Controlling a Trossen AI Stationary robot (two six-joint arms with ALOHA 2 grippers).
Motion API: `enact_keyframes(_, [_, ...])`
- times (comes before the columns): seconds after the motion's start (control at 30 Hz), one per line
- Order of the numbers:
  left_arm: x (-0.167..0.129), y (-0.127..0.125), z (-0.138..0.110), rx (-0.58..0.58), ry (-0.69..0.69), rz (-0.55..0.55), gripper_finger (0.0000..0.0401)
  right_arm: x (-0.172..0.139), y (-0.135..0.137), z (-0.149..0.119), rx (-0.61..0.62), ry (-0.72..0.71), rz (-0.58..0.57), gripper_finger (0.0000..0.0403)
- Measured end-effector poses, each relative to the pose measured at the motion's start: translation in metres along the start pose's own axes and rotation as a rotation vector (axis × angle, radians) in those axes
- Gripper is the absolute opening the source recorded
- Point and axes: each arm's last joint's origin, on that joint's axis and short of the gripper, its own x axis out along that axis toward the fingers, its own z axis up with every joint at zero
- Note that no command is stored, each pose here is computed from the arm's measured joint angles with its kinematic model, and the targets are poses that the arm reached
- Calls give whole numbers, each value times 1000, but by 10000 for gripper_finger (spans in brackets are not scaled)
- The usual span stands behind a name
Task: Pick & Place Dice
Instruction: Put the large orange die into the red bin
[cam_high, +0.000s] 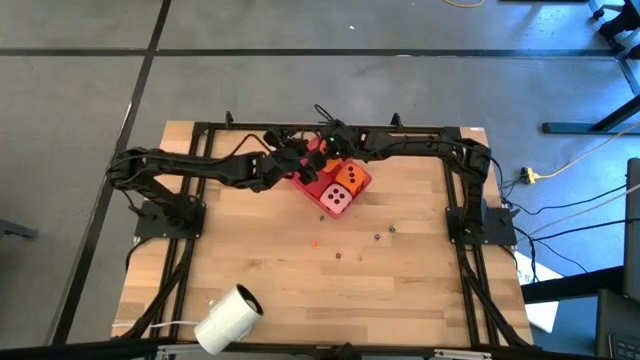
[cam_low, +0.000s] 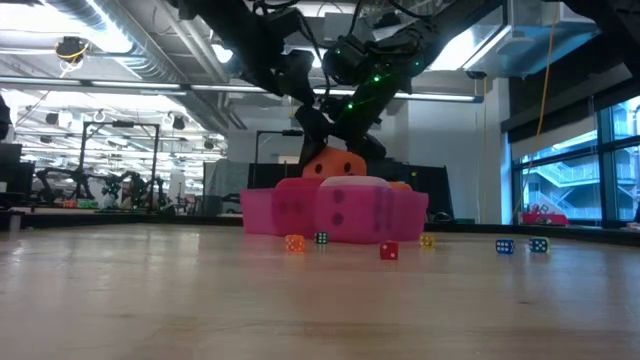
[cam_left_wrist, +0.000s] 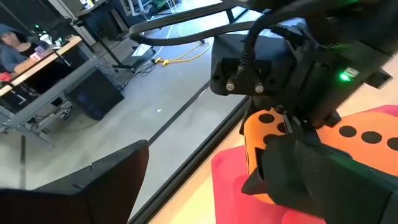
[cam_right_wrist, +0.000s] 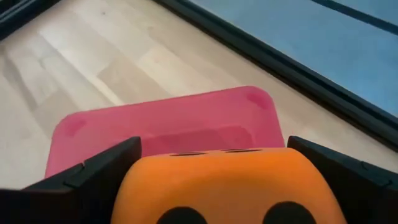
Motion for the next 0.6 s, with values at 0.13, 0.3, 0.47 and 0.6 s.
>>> enact_keyframes(0.13, [-4, 2, 2, 17, -6, 8, 400, 0, 1, -1, -83, 19, 46, 398])
enact_keyframes(0.3, [-35, 15, 20, -20, -106, -27, 400, 1, -1, 1, -7, 10, 22, 398])
enact_keyframes(0.47, [-63, 28, 26, 3, -140, -64, 400, 1, -3, 2, 30, 16, 44, 398])
enact_keyframes(0.6, [-62, 24, 12, -10, -90, -77, 400, 1, -1, 1, 18, 33, 89, 398])
